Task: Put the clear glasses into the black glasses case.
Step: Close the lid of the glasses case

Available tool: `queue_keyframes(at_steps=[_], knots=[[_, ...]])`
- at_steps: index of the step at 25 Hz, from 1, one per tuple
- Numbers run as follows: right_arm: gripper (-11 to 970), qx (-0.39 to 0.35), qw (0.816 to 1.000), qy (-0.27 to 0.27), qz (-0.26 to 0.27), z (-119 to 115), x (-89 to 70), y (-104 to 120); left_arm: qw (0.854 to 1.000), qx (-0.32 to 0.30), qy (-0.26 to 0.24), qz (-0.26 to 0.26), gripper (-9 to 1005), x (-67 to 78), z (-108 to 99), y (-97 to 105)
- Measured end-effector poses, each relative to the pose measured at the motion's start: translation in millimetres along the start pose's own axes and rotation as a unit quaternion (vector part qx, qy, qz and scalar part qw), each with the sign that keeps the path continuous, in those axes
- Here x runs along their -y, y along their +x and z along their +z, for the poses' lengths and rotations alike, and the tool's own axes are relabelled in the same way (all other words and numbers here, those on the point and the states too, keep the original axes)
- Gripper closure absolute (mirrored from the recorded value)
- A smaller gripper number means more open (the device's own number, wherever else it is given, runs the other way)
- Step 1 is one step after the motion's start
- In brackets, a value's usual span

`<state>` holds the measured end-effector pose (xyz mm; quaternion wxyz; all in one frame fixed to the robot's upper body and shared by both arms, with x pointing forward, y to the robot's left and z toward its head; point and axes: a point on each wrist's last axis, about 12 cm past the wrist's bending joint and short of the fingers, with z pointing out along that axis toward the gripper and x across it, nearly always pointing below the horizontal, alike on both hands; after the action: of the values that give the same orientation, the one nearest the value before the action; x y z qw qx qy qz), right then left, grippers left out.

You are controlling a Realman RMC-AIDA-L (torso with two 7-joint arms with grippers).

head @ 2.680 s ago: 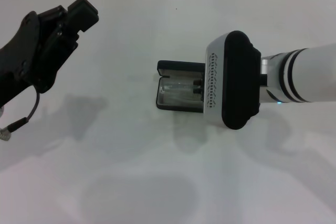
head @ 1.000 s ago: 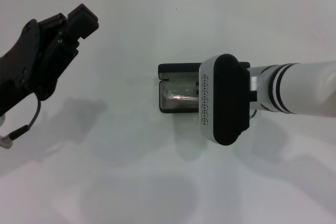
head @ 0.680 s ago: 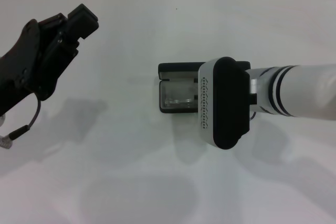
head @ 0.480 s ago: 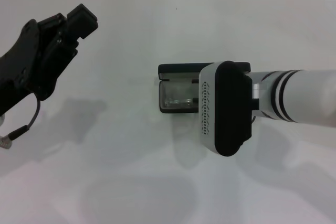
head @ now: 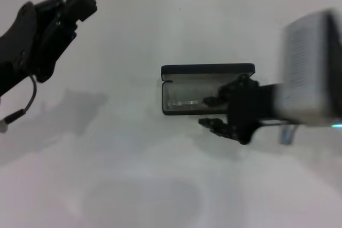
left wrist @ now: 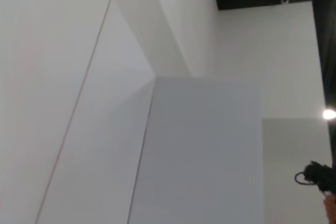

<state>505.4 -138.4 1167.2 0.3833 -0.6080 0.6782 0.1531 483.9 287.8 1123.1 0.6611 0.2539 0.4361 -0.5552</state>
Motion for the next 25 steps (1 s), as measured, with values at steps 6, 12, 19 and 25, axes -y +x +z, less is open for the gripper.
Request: queue_keyframes(at_steps=[6,12,19,25], knots=[[626,0.172,0.972,-0.123,0.106,-91,14.3,38,0.997,-0.07,0.009,-0.024,948,-35.8,37,-1],[636,0.246,0.943,-0.098,0.201,-137,9.0,108,0.979,-0.194,0.008,-0.055,900,-66.3,79,12],[638,0.277,0.92,-0.024,0.276,-168,-18.8,164,0.933,-0.357,-0.03,-0.034,860,-88.2,121,55],[638,0.278,0.909,-0.011,0.309,-166,-33.2,184,0.899,-0.435,-0.053,-0.008,834,-89.1,139,87]])
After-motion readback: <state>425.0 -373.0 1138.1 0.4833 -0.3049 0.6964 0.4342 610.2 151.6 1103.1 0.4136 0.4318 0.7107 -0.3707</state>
